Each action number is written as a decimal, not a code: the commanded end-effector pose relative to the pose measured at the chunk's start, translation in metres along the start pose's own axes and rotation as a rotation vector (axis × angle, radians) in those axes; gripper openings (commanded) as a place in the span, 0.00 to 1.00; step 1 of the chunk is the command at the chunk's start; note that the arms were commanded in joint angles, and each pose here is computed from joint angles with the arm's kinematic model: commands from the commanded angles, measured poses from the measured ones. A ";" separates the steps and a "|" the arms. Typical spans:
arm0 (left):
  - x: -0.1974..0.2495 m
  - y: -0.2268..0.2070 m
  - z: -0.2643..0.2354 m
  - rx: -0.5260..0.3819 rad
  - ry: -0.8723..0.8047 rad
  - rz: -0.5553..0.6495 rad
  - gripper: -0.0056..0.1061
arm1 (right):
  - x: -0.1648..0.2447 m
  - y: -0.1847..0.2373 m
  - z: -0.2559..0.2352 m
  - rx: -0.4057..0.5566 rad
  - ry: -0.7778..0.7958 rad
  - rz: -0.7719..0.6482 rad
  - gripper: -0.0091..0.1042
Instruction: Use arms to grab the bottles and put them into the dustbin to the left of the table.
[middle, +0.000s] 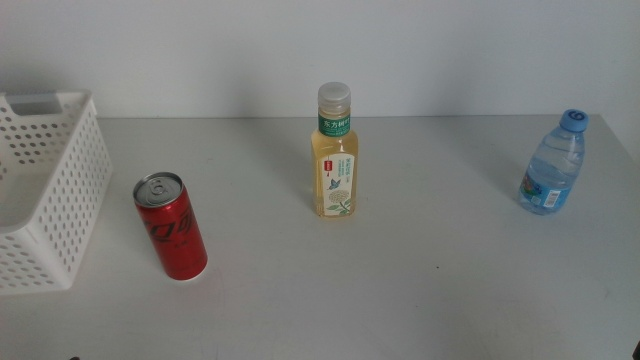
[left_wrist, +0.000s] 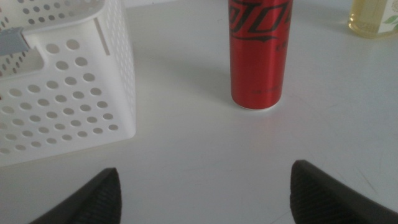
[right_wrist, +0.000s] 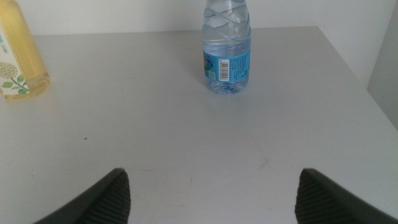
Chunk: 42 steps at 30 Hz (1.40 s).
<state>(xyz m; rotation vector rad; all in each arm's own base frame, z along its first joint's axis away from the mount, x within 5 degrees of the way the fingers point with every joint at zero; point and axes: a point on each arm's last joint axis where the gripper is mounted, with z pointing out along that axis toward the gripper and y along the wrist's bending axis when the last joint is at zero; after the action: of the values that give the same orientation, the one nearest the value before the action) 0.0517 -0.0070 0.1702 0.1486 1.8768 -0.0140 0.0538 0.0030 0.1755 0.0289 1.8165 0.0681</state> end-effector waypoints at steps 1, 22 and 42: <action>-0.007 0.000 0.000 0.002 -0.078 -0.058 0.87 | -0.010 0.000 -0.003 0.011 -0.102 -0.013 0.68; -0.032 -0.025 0.067 0.171 -0.129 -0.030 0.87 | -0.010 0.000 -0.003 0.011 -0.102 -0.013 0.68; -0.031 -0.031 0.097 0.131 -0.289 -0.123 0.87 | -0.010 0.000 -0.003 0.011 -0.102 -0.013 0.68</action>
<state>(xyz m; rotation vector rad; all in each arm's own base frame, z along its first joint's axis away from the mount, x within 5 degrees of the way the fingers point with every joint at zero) 0.1510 -0.0501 0.1523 0.1549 1.7648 -0.2004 0.0538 0.0030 0.1755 0.0289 1.8165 0.0681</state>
